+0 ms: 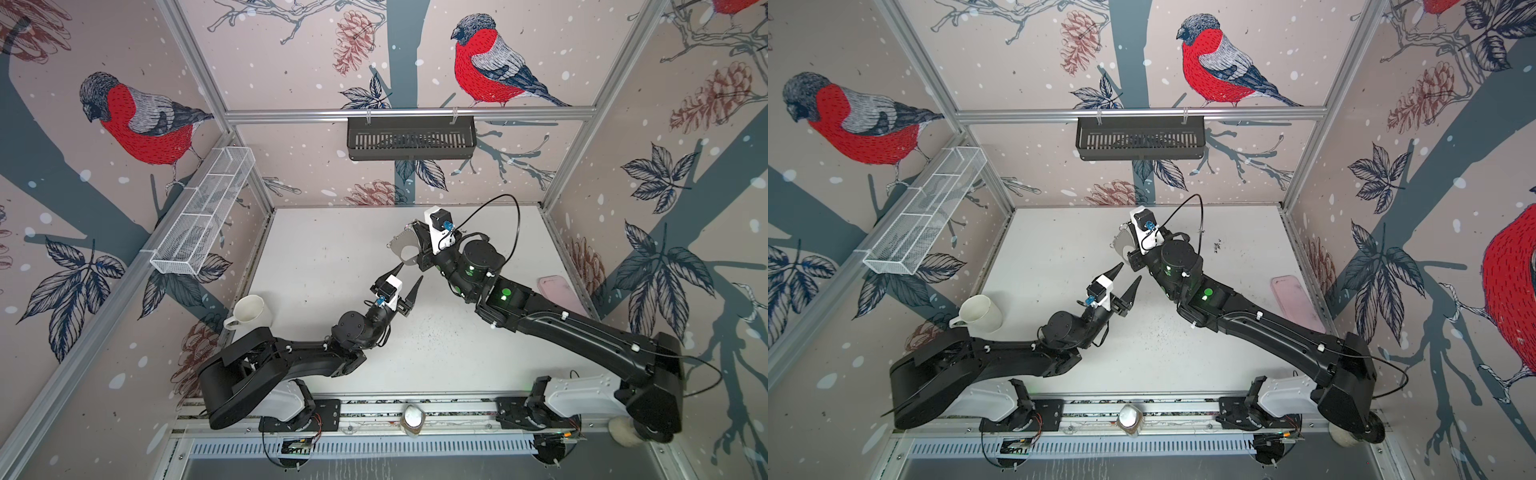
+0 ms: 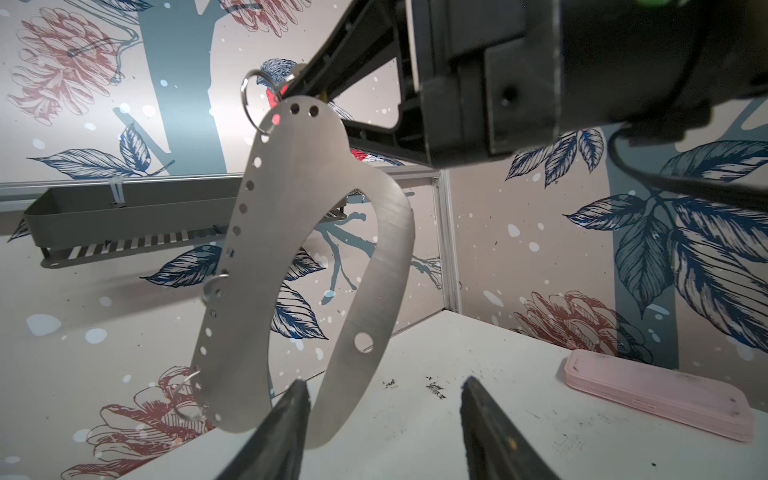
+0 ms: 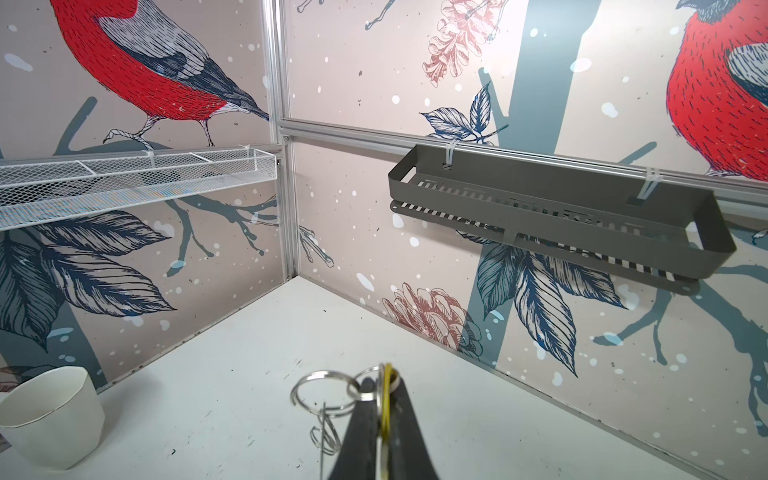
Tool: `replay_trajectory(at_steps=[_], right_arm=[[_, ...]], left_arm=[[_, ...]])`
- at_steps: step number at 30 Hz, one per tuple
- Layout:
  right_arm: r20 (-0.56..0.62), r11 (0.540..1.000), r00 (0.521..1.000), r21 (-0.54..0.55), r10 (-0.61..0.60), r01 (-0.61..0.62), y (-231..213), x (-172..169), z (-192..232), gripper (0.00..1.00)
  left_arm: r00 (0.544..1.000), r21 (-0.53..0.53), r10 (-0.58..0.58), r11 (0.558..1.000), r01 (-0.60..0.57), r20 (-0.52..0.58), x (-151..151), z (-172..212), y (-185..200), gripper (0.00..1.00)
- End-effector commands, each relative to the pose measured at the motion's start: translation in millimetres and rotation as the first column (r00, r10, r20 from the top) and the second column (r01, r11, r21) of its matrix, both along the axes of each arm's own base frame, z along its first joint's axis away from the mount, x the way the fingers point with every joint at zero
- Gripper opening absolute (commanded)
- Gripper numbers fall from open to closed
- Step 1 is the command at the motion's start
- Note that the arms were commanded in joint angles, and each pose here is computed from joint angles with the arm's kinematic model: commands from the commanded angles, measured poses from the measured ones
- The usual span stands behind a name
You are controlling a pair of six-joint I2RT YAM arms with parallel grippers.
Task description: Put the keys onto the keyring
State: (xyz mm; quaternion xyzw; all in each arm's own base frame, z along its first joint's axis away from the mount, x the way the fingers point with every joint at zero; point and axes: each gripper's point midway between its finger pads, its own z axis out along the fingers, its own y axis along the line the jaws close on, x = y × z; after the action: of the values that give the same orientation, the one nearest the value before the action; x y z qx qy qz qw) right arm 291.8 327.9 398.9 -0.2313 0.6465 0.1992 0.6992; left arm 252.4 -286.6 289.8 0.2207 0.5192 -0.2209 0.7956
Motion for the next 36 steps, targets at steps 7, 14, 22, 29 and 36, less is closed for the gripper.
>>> replay_trajectory(at_steps=[7,14,22,29,36], right_arm=[[0.028,0.996,1.0,0.086,-0.014,0.012,-1.9,-4.3,19.8,0.0],[0.026,0.995,0.999,0.092,-0.033,0.03,-0.2,-3.4,18.2,0.0],[0.028,0.995,0.999,0.087,-0.041,0.039,-0.5,-5.4,17.4,0.0],[0.025,0.996,0.998,0.074,-0.054,0.052,-2.4,-6.2,13.8,0.0],[0.023,0.996,0.998,0.069,-0.063,0.062,-4.1,-5.8,11.6,0.0]], left_arm=[[0.984,-0.103,0.169,0.981,-0.163,0.055,10.6,22.6,20.4,0.59],[0.984,-0.079,0.16,0.985,-0.154,0.075,8.2,23.0,5.3,0.59],[0.936,-0.145,0.353,0.926,-0.348,0.009,24.0,23.1,25.0,0.58],[0.922,-0.165,0.387,0.909,-0.382,-0.003,27.4,23.8,29.2,0.58],[0.922,-0.169,0.388,0.908,-0.383,-0.004,25.9,25.1,32.2,0.57]])
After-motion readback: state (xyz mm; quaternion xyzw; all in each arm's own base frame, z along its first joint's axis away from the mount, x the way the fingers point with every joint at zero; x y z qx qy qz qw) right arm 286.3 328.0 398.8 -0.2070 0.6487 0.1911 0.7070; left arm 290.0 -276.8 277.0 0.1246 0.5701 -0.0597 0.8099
